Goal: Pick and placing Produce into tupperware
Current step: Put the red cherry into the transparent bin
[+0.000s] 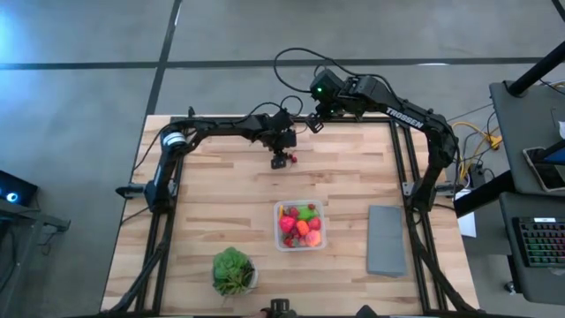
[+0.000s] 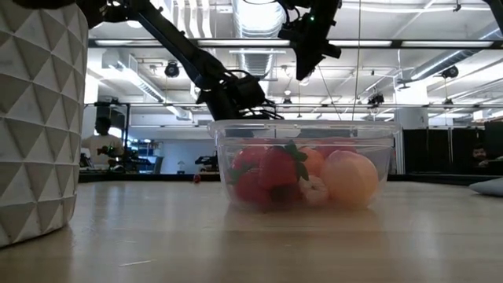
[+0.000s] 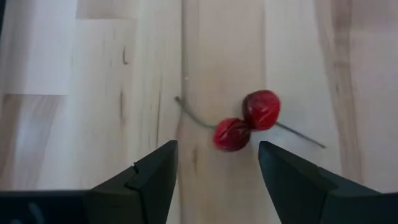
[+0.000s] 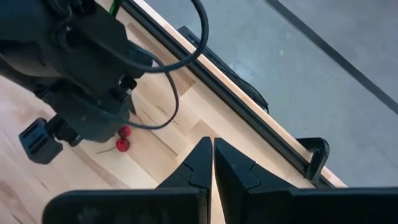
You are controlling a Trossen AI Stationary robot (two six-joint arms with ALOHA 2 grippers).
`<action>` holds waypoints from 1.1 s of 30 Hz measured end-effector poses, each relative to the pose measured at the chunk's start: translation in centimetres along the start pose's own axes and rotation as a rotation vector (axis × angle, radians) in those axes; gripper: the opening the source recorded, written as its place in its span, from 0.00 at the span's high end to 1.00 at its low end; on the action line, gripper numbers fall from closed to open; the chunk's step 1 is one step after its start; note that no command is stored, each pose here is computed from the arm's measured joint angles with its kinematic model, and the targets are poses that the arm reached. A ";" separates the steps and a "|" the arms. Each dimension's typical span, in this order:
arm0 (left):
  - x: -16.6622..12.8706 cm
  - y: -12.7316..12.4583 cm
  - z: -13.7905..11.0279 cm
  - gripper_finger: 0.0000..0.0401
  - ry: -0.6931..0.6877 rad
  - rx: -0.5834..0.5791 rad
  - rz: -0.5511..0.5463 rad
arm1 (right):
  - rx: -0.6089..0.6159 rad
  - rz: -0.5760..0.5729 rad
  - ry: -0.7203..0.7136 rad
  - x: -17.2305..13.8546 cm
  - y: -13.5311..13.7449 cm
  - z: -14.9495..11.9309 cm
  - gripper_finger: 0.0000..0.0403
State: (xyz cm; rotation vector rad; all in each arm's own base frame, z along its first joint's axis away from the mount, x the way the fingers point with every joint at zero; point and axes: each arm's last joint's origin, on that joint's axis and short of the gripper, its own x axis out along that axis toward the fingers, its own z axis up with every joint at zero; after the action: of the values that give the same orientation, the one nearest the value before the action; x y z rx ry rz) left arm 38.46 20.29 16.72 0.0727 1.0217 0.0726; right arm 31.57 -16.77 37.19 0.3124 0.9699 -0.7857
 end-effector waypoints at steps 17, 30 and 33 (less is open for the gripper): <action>-1.1 -0.5 -0.2 0.49 0.111 -0.098 -0.055 | 0.018 -0.001 0.000 0.0 0.0 0.0 0.98; -1.4 -0.4 0.5 0.95 0.064 -0.699 -0.077 | 0.030 -0.006 0.016 -0.8 -0.3 -0.4 0.98; -1.1 -0.4 0.7 0.98 0.028 -0.830 -0.067 | 0.051 -0.011 -0.012 -2.0 -0.7 -0.6 0.98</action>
State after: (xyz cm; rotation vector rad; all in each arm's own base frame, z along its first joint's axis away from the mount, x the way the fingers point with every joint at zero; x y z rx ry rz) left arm 38.49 19.81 17.94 -0.7185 0.9549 0.4296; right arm 30.05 -16.04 38.60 0.3463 0.9417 -0.8224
